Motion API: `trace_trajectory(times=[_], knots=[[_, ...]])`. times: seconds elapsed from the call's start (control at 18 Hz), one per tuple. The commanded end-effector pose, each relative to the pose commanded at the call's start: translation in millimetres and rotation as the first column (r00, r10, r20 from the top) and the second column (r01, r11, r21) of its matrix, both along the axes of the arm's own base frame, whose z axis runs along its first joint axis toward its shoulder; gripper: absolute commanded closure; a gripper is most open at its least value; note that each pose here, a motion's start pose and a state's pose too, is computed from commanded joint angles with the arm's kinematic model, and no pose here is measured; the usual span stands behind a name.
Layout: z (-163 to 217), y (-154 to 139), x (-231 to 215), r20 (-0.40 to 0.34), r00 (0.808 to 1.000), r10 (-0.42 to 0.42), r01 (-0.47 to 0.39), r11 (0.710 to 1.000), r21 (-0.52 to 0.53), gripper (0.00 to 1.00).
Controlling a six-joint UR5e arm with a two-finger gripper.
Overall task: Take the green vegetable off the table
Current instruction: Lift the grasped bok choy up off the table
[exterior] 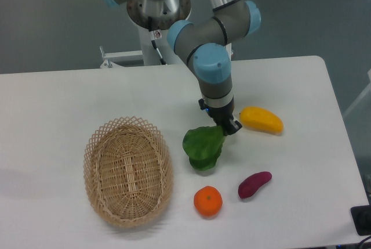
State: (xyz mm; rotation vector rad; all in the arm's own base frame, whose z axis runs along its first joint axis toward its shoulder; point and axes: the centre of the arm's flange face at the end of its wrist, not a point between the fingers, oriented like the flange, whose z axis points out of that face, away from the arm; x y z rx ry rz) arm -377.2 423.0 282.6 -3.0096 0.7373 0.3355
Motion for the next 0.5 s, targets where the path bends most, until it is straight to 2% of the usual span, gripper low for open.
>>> trace_trajectory(times=[0.28, 0.5], knots=[[61, 2, -18, 0.053, 0.999, 0.013, -0.016, 0.998, 0.057, 0.67], [105, -5, -37, 0.078, 0.996, 0.036, -0.049, 0.985, 0.165, 0.67]])
